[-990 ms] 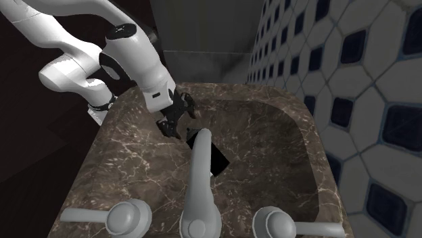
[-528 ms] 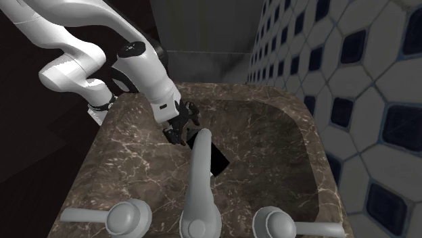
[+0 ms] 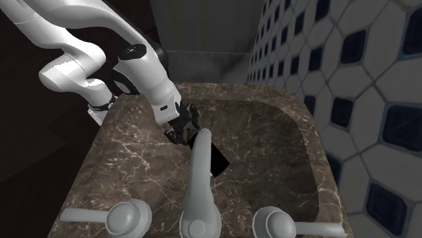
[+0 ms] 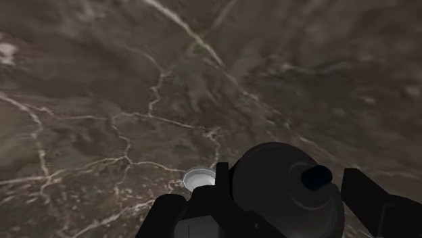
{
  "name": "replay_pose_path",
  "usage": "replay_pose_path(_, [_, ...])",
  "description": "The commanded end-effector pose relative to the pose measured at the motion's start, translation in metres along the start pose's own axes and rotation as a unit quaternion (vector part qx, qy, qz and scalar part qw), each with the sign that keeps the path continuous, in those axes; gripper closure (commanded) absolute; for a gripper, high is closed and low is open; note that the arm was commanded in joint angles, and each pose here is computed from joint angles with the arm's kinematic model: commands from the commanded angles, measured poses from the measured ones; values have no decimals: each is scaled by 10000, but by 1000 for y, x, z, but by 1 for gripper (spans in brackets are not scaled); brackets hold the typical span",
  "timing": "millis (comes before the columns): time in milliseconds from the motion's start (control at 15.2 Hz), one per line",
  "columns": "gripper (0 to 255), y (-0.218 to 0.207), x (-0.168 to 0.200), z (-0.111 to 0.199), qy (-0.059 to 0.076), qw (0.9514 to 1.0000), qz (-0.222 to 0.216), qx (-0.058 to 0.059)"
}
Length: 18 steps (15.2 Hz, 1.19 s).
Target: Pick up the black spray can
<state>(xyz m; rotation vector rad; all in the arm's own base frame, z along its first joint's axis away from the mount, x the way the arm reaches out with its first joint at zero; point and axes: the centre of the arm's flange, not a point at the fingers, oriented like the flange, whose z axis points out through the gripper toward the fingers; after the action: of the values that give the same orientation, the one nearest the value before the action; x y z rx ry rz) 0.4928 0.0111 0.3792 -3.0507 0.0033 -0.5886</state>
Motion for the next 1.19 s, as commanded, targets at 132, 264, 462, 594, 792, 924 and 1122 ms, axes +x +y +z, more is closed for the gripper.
replay_pose_path(132, [255,0,-1,2,-22,10000,1,0])
replay_pose_path(264, [255,-1,1,-3,-22,10000,1,0])
replay_pose_path(462, [255,-1,7,-18,-22,10000,1,0])
replay_pose_path(594, [255,-2,11,-28,-22,10000,1,0])
replay_pose_path(792, [255,-2,17,-42,-22,10000,1,0])
replay_pose_path(924, [255,-2,20,-52,-22,10000,1,0])
replay_pose_path(1122, [255,-3,26,-67,-22,10000,1,0])
